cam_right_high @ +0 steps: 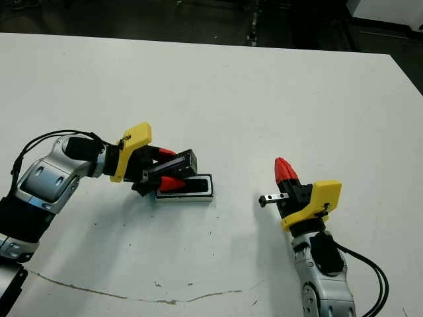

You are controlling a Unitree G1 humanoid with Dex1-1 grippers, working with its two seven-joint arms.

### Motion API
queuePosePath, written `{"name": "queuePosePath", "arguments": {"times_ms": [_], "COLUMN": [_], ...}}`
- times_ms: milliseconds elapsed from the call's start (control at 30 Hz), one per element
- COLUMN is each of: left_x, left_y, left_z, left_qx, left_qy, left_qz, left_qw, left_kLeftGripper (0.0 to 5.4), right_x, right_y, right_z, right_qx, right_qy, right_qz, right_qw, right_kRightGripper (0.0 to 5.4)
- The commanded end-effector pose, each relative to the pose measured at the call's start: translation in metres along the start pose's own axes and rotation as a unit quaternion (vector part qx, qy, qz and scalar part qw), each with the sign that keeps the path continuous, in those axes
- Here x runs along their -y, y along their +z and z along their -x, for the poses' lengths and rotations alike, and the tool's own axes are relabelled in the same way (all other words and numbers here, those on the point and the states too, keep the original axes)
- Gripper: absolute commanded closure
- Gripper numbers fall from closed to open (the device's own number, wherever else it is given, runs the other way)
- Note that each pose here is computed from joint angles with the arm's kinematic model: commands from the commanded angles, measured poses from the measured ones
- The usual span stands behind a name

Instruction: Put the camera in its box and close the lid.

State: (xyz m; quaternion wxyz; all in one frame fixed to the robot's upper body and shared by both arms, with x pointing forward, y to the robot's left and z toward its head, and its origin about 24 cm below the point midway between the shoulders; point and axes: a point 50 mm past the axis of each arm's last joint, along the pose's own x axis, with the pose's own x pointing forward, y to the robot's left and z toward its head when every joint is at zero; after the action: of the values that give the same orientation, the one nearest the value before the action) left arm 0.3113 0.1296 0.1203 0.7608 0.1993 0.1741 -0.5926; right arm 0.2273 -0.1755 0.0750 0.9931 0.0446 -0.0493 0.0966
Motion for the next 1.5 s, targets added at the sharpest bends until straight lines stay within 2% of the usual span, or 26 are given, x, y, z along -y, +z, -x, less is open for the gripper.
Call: {"name": "queuePosePath", "arguments": {"times_ms": [33, 167, 333, 567, 733, 1067, 1267, 1500], "left_x": [0.005, 0.007, 0.012, 0.015, 0.019, 0.021, 0.027, 0.034], "left_y": [-0.010, -0.012, -0.016, -0.013, -0.009, -0.012, -0.010, -0.015], "left_z": [-0.007, -0.011, -0.016, -0.020, -0.023, -0.036, -0.046, -0.056], "left_qx": [-0.012, -0.018, -0.032, -0.023, -0.010, -0.014, 0.002, -0.004], "left_qy": [-0.022, -0.030, -0.037, -0.049, -0.052, -0.068, -0.081, -0.085], "left_qz": [0.023, 0.033, 0.026, 0.026, 0.011, 0.016, 0.024, 0.005], "left_qw": [0.999, 0.999, 0.998, 0.998, 0.999, 0.997, 0.996, 0.996], "left_kLeftGripper": [2.33, 2.33, 2.33, 2.33, 2.33, 2.33, 2.33, 2.33], "right_x": [0.003, 0.003, 0.003, 0.003, 0.002, 0.003, 0.003, 0.004], "right_y": [-0.002, 0.000, 0.000, 0.001, 0.002, 0.002, 0.001, 0.002], "right_z": [0.002, 0.001, 0.001, -0.001, -0.001, -0.001, -0.001, -0.001], "right_qx": [-0.006, -0.006, -0.005, -0.002, -0.002, -0.003, -0.005, -0.004], "right_qy": [-0.006, -0.006, -0.004, -0.003, -0.005, -0.007, -0.007, -0.006], "right_qz": [0.004, 0.005, 0.002, 0.004, 0.006, 0.000, 0.001, 0.000], "right_qw": [1.000, 1.000, 1.000, 1.000, 1.000, 1.000, 1.000, 1.000], "right_kRightGripper": [5.40, 5.40, 5.40, 5.40, 5.40, 5.40, 5.40, 5.40]}}
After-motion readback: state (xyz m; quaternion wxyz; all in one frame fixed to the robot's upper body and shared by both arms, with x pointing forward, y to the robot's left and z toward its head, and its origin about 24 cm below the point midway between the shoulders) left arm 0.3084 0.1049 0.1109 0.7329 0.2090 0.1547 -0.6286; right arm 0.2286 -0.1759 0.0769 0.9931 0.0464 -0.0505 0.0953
